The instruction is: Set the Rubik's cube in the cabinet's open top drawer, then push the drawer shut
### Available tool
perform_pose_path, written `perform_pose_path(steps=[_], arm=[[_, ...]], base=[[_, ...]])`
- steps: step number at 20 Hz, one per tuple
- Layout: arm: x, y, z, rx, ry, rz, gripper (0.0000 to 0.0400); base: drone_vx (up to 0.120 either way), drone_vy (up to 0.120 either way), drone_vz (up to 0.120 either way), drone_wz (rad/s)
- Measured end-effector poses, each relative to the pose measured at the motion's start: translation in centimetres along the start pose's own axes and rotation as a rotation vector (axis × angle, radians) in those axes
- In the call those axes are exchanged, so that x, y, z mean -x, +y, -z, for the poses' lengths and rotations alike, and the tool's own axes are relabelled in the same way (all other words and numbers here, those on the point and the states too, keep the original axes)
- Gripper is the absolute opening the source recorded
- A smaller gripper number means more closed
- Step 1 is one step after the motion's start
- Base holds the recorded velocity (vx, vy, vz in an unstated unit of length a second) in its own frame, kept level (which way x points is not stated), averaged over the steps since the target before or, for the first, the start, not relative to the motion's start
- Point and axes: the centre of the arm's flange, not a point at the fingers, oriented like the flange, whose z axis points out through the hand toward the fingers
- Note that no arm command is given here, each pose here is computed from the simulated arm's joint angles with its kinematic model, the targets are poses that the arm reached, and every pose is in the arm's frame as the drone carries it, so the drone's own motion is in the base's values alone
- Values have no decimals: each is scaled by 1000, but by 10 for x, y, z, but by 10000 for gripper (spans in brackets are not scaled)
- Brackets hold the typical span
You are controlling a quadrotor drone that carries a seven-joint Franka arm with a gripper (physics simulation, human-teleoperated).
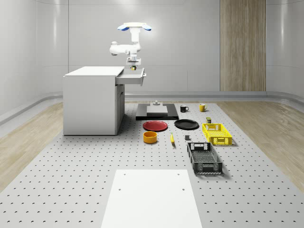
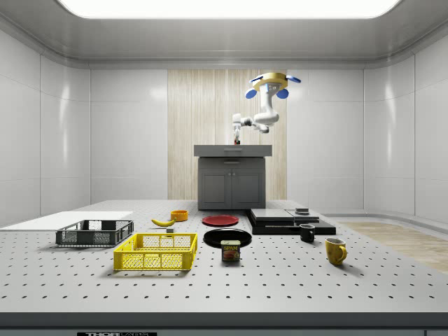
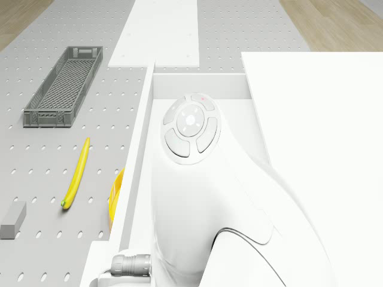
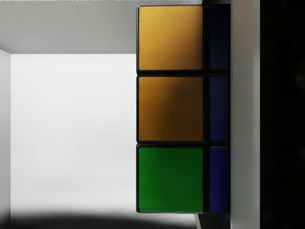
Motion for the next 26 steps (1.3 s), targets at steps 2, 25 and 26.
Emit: perform_pose_path(steps=[2,25,26], arm=[[0,0,-8,0,0,0,325],[-10,10,-100,0,0,0,325],[-10,10,-103,0,0,0,331]], base=[[0,0,0,0],[0,0,0,0],[0,0,0,0]])
